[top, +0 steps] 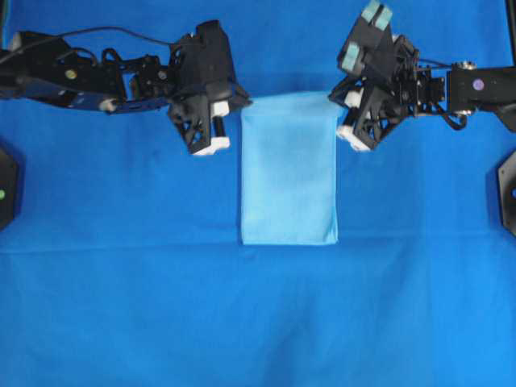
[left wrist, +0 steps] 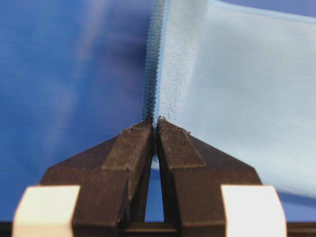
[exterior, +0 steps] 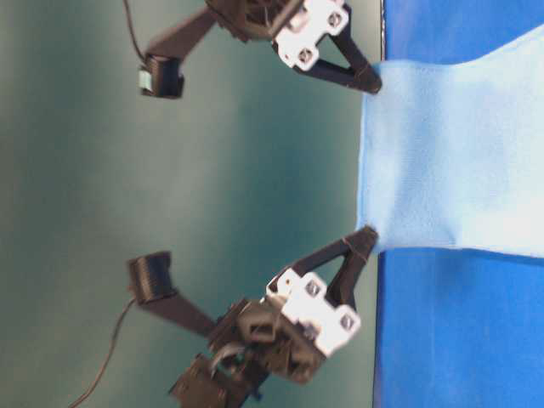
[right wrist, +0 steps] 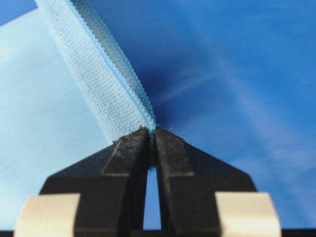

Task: Fold the light blue towel.
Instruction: 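Fold the far half toward the near edge with both grippers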

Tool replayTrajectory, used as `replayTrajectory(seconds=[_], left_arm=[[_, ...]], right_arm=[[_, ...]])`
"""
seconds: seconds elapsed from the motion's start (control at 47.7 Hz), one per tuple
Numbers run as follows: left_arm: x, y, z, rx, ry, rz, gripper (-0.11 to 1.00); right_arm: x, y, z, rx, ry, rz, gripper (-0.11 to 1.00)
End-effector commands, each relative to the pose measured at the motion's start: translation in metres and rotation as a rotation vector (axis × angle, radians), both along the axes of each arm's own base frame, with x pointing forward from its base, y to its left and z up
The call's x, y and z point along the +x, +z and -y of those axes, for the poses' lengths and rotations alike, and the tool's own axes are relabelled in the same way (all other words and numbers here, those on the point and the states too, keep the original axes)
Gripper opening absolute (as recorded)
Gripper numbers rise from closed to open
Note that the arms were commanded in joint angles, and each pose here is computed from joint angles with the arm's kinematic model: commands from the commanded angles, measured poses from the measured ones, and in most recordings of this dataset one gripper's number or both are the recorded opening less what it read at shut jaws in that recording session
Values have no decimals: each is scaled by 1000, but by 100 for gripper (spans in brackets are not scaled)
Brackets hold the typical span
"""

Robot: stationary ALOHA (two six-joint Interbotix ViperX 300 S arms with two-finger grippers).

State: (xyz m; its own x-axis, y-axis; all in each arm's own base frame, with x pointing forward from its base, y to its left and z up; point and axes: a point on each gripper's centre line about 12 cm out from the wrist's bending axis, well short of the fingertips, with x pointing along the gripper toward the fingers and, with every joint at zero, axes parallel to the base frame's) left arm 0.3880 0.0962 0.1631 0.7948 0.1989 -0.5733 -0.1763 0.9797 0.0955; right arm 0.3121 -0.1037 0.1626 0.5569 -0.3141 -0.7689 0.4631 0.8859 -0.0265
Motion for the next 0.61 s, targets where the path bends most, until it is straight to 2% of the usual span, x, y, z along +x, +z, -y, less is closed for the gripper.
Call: replayTrajectory(seconds=[0.0, 0.147, 0.272, 0.419, 0.587], left_arm=[[-1, 14, 28, -5, -62, 20, 2], [-3, 7, 72, -19, -166, 3, 2], [1, 1, 102, -42, -229, 6, 2], [4, -17, 120, -69, -254, -17, 2], [4, -42, 124, -79, -256, -75, 2]], right_arm=[[0, 9, -18, 16, 17, 5, 4], [0, 3, -57, 78, 67, -38, 4], [0, 0, -82, 114, 102, -46, 4], [0, -3, -98, 136, 126, -47, 4], [-2, -15, -102, 159, 104, -77, 4]])
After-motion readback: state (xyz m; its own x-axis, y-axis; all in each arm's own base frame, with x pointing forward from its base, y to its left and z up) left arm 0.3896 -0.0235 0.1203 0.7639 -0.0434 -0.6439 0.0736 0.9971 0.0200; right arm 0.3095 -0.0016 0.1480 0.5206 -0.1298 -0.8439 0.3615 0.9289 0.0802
